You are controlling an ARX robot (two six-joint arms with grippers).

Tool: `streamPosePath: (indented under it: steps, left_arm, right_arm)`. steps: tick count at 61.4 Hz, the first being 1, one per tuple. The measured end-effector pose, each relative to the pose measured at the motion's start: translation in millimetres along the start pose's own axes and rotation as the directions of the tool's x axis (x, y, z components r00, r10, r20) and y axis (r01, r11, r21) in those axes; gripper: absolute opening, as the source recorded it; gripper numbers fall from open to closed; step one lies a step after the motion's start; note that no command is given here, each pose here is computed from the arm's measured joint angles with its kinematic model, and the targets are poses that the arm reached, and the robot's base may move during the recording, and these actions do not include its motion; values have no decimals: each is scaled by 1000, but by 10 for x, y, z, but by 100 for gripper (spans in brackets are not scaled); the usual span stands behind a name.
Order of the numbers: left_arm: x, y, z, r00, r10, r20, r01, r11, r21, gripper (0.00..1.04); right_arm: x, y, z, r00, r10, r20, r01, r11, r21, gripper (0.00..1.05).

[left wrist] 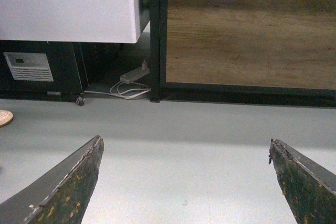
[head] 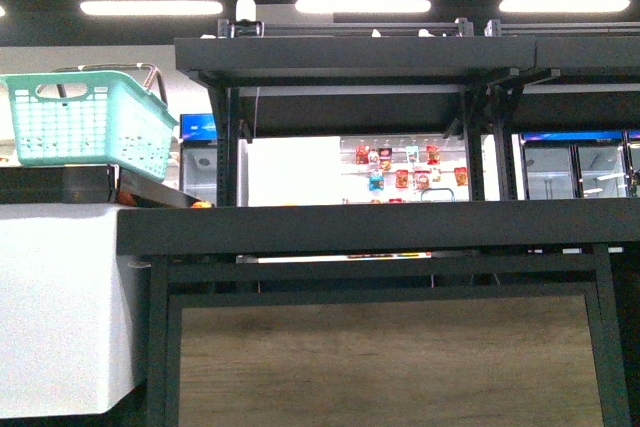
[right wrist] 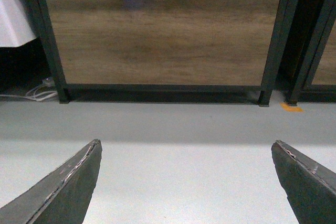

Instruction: Pick lemon from shelf

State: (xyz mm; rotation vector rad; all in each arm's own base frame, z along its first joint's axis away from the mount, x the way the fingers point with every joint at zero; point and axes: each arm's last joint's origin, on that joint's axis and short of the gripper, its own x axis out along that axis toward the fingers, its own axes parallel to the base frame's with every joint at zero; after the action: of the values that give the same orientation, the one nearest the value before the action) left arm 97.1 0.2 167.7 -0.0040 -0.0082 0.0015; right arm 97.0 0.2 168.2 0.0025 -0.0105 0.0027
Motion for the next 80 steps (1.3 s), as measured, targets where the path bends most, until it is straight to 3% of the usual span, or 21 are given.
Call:
streamPosePath:
  steps: [80]
  left_arm:
    - [0,0,0,1000,0,0,0,1000,0,97]
  right_arm:
    - [0,0,0,1000,0,0,0,1000,0,97]
